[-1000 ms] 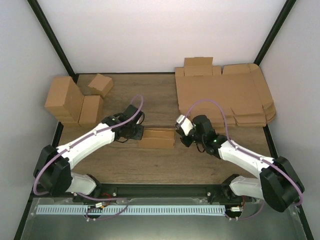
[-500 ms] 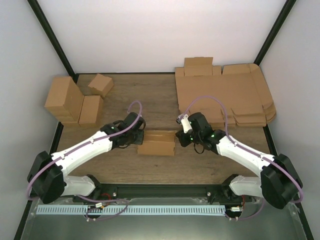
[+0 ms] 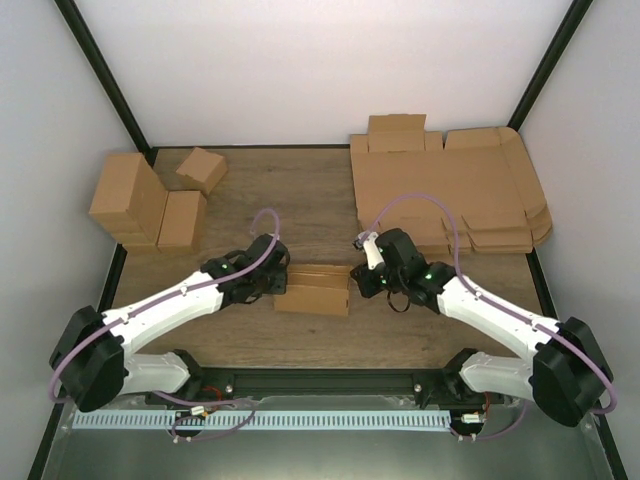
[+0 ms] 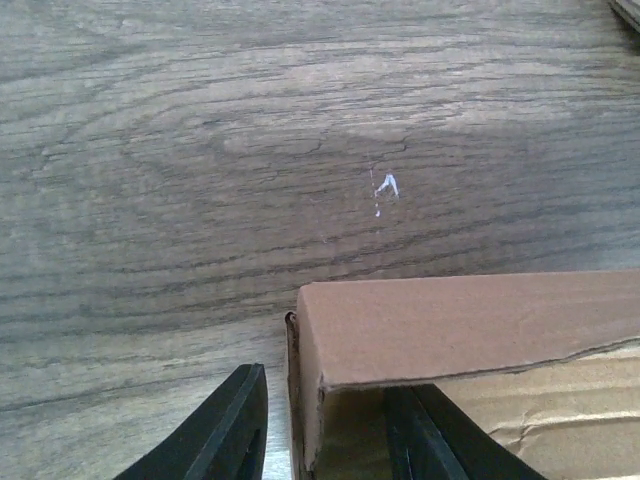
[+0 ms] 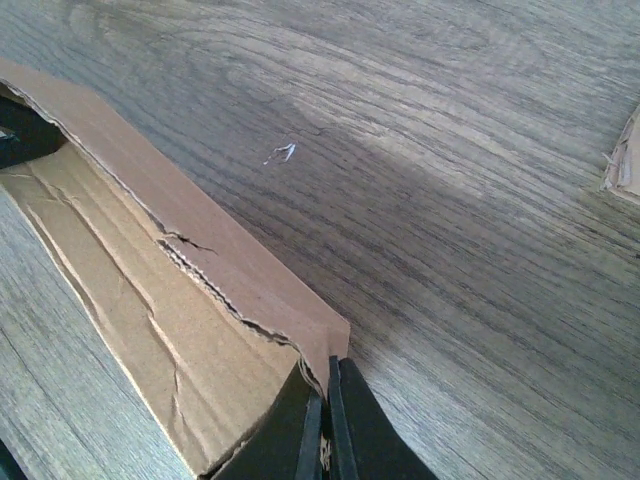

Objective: Fold the paper box

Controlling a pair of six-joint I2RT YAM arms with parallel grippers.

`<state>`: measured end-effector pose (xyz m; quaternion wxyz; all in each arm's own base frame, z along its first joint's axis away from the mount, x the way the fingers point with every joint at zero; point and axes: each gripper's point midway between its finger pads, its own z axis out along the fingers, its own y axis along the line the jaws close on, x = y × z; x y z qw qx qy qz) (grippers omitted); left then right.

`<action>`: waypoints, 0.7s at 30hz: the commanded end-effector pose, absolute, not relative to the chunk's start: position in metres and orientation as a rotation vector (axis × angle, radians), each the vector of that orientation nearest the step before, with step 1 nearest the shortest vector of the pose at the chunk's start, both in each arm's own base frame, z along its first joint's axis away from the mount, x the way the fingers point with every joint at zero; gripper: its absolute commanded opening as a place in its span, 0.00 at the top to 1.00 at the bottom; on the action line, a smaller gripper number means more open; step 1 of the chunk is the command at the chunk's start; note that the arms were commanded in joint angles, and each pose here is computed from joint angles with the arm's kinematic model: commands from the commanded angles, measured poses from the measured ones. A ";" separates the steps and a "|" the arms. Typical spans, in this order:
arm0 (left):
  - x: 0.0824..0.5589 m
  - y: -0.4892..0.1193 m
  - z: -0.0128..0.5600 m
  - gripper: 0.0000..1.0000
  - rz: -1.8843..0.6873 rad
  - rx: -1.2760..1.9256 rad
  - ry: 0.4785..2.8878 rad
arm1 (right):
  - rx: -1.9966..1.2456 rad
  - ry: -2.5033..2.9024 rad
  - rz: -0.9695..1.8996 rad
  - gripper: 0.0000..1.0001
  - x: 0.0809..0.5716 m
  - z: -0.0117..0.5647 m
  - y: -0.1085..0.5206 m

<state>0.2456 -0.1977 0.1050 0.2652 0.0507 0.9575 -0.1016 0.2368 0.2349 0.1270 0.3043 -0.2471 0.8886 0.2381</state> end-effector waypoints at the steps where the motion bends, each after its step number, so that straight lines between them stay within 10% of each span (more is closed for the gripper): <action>1: 0.239 -0.199 0.105 0.65 -0.349 0.087 2.576 | -0.633 2.298 0.665 0.99 0.240 0.152 0.241; 21: 0.204 -0.200 0.096 0.61 -0.460 -0.024 2.490 | -0.462 2.438 0.748 0.99 0.215 0.137 0.236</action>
